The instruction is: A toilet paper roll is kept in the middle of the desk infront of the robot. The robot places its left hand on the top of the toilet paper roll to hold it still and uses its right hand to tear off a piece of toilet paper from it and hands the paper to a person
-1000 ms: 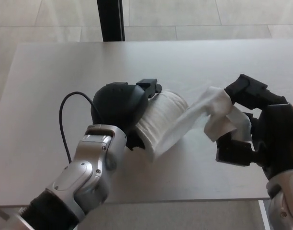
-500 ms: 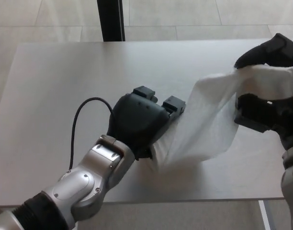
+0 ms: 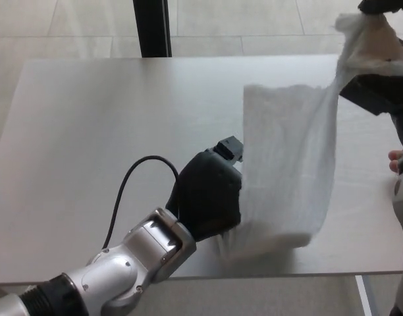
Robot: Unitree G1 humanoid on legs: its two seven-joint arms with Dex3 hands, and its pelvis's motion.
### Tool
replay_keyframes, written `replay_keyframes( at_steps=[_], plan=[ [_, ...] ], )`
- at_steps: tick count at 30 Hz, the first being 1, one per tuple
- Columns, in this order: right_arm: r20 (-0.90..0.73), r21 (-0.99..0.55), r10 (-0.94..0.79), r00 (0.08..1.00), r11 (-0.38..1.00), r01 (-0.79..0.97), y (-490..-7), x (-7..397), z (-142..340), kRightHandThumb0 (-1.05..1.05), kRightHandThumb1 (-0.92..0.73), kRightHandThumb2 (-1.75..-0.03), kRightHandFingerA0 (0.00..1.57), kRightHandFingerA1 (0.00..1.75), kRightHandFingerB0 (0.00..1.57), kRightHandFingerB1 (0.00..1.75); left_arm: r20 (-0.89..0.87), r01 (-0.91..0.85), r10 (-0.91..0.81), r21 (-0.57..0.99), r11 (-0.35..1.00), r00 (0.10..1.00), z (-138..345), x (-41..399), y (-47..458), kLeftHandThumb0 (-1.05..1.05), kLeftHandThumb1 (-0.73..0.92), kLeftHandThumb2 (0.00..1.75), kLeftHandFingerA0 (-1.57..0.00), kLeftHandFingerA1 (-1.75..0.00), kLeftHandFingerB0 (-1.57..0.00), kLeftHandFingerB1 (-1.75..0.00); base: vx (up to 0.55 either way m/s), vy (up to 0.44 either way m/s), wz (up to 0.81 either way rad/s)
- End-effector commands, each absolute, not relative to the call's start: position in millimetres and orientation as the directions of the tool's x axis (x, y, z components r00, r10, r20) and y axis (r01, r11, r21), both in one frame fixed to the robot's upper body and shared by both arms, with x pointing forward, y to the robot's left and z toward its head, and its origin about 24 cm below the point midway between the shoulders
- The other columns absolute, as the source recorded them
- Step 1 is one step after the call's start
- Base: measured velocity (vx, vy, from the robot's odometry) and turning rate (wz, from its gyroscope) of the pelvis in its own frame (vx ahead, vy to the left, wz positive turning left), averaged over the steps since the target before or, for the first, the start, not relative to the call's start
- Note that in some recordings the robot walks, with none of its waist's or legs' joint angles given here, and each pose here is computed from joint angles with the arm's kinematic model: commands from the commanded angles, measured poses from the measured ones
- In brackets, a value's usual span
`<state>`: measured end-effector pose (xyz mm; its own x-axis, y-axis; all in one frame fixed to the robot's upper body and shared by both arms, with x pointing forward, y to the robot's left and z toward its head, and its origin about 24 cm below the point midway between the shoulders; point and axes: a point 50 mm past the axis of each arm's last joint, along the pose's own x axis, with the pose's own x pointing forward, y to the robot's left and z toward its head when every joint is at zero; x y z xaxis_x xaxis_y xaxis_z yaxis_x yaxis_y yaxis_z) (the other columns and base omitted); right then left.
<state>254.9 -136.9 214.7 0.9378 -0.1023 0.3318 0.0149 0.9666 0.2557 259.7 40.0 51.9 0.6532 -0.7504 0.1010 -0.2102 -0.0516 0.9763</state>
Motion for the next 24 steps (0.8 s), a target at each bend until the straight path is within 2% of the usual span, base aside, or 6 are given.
replay_keyframes(
  at_steps=[1, 13, 19, 22, 23, 24],
  plan=[
    [0.238, 0.473, -0.077, 0.968, 0.880, -0.046, -121, 255, 215, -0.24, -0.34, -1.47, 1.06, 1.75, 0.75, 1.61, -0.042, -0.216, -0.841, 0.958, -0.187, 0.539, 19, 237, 47, -0.51, 0.78, 0.65, -0.51, -0.42, -0.44, -0.37, 0.00, 0.000, 0.00],
    [0.160, 0.622, -0.036, 0.986, 0.779, -0.072, -112, 252, 208, -0.23, -0.33, -1.50, 1.04, 1.75, 0.73, 1.67, -0.067, -0.210, -0.850, 0.956, -0.205, 0.523, 9, 225, 50, -0.52, 0.85, 0.66, -0.45, -0.43, -0.40, -0.37, 0.00, 0.000, 0.00],
    [0.108, 0.687, -0.146, 0.983, 0.726, 0.033, -125, 271, 229, -0.23, -0.40, -1.43, 1.00, 1.75, 0.62, 1.69, -0.103, -0.185, -0.852, 0.956, -0.228, 0.513, 5, 220, 52, -0.51, 0.84, 0.65, -0.42, -0.46, -0.38, -0.38, 0.00, 0.000, 0.00],
    [0.116, 0.706, -0.180, 0.977, 0.706, 0.046, -135, 283, 245, -0.25, -0.44, -1.44, 1.02, 1.75, 0.70, 1.75, -0.117, -0.179, -0.849, 0.954, -0.240, 0.515, 4, 217, 54, -0.52, 0.85, 0.65, -0.43, -0.45, -0.37, -0.37, 0.00, 0.000, 0.00],
    [0.126, 0.709, -0.199, 0.972, 0.703, 0.052, -140, 288, 253, -0.25, -0.54, -1.33, 1.01, 1.75, 0.65, 1.75, -0.108, -0.185, -0.850, 0.955, -0.233, 0.515, 3, 217, 55, -0.54, 0.65, 0.98, -0.41, -0.56, -0.35, -0.53, 0.00, 0.000, 0.00],
    [0.140, 0.708, -0.225, 0.964, 0.703, 0.062, -145, 293, 266, -0.26, -0.50, -1.39, 1.04, 1.75, 0.73, 1.68, -0.074, -0.208, -0.862, 0.957, -0.203, 0.501, 2, 217, 56, -0.51, 0.81, 0.64, -0.54, -0.45, -0.46, -0.41, 0.00, 0.000, 0.00]
  ],
)
